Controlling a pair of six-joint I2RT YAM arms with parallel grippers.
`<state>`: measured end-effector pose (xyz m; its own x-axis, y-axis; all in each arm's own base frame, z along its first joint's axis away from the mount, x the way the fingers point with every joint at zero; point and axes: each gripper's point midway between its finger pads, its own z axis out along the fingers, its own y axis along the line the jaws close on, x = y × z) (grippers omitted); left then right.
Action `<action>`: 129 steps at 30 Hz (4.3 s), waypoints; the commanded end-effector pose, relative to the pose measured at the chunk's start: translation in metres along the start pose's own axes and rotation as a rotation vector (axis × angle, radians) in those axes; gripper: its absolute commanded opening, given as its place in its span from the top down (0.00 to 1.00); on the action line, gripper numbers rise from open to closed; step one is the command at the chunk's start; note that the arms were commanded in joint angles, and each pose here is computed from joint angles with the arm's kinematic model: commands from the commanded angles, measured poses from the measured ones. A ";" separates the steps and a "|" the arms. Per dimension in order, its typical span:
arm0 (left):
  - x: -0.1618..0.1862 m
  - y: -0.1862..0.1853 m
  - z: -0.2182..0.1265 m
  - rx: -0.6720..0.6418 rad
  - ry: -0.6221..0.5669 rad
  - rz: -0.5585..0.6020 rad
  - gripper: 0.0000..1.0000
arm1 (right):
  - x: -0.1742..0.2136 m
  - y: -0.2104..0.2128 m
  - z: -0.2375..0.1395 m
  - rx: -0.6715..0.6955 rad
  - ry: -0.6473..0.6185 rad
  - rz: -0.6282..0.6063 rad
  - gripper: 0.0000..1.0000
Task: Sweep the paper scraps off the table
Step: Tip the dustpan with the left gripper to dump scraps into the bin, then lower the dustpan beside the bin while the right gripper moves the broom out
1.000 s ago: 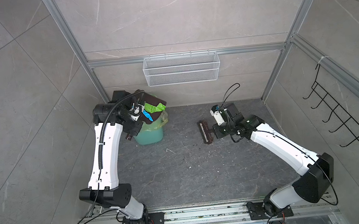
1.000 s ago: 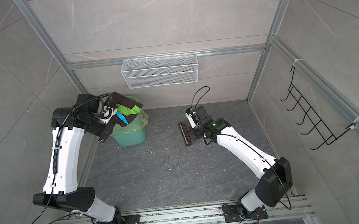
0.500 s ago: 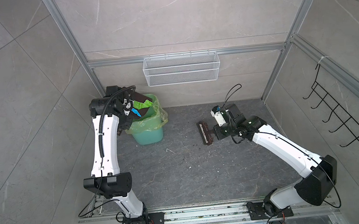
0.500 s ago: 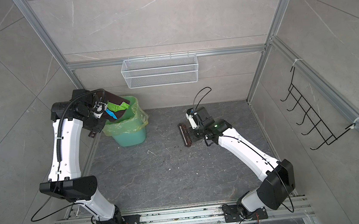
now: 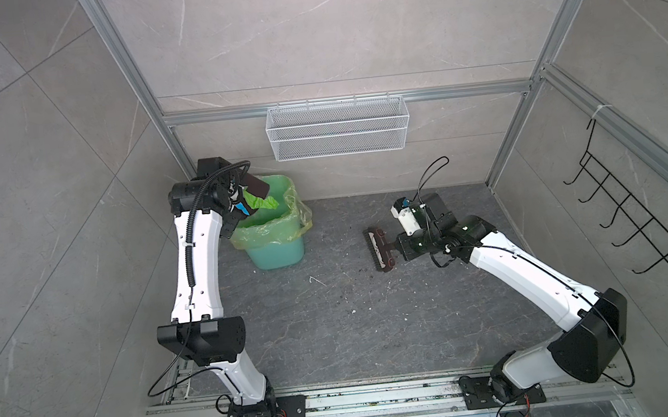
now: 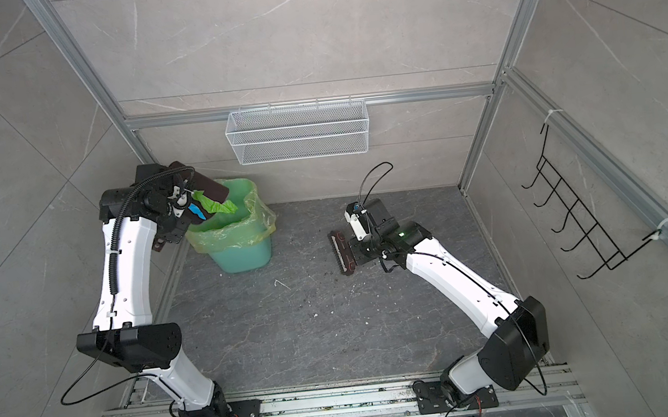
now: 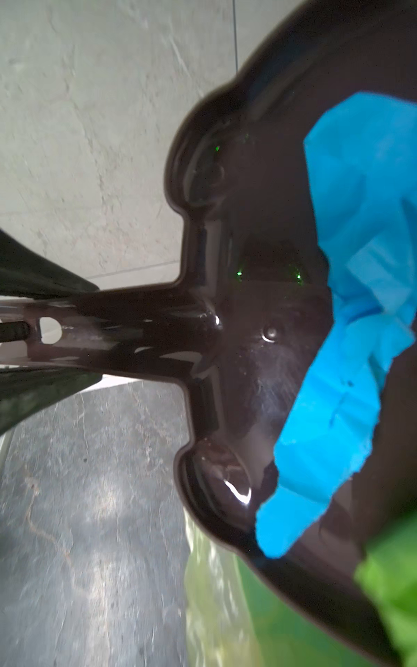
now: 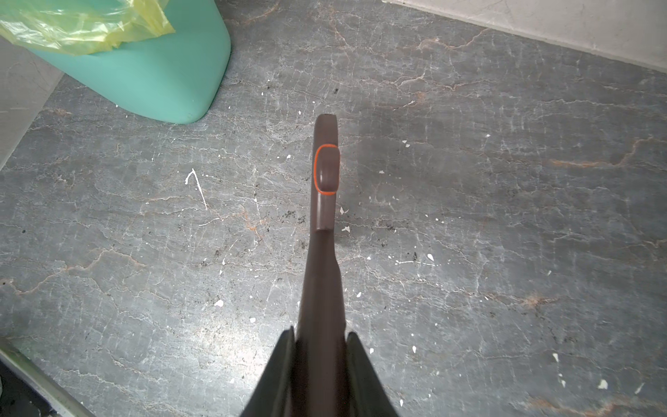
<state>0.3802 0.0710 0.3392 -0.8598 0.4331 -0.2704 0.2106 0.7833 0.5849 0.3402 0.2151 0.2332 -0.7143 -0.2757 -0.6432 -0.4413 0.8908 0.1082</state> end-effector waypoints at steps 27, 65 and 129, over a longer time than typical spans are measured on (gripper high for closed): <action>-0.028 0.065 -0.013 -0.392 -0.024 0.210 1.00 | -0.019 0.011 -0.018 -0.062 -0.071 -0.011 1.00; -0.038 0.062 -0.048 -0.499 -0.130 0.341 1.00 | -0.014 0.007 -0.032 -0.046 -0.117 -0.033 1.00; -0.022 -0.439 0.024 0.630 -0.174 0.550 1.00 | 0.008 -0.074 -0.080 0.434 -0.119 -0.195 1.00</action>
<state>0.3172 -0.2573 0.0735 -0.4702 0.8659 -0.1708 0.8434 0.4978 0.2019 0.3224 0.1259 0.2819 -0.5593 -0.4207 -0.7143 -0.3011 0.9059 -0.2979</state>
